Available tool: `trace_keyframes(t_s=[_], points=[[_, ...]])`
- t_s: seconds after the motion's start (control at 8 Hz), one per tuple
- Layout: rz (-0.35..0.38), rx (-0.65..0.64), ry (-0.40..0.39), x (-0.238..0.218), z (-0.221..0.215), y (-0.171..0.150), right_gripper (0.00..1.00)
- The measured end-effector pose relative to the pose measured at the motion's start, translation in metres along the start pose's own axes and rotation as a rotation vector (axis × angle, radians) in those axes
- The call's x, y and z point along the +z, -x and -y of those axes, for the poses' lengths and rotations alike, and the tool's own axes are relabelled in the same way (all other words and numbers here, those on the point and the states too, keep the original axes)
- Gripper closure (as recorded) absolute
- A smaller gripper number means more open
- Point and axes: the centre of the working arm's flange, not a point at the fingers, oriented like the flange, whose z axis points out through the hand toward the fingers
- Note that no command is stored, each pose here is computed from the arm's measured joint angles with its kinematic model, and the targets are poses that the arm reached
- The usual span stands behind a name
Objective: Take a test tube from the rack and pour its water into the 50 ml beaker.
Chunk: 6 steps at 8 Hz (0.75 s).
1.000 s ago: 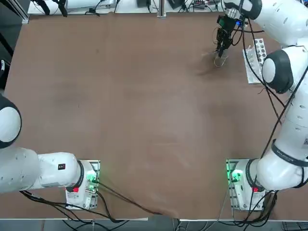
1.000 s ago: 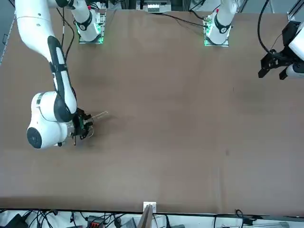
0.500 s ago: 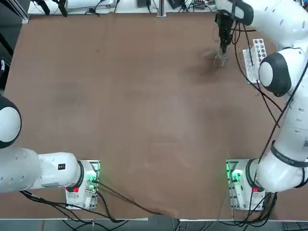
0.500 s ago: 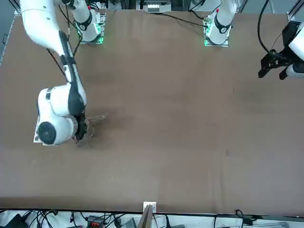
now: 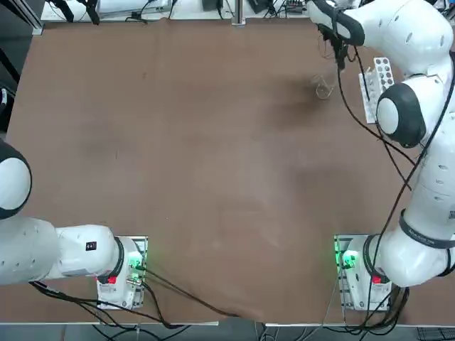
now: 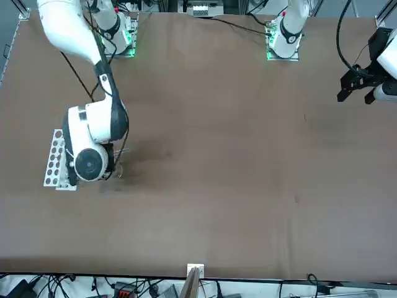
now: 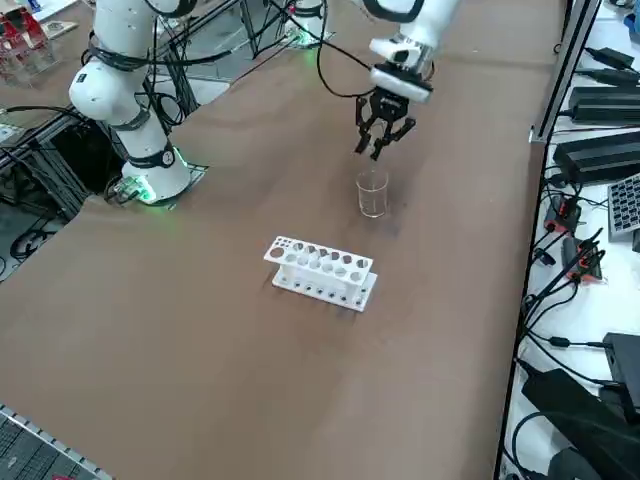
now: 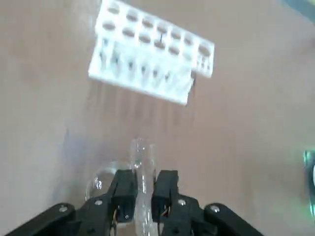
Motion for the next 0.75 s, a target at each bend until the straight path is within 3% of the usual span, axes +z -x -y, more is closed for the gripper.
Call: trace_keyframes(t_s=[0.5,0.75], points=[[-0.312,0.122,0.064,-0.006,-0.014,-0.062,0.78],[-0.462,0.208,0.088,0.007,-0.011,-0.078,0.78]])
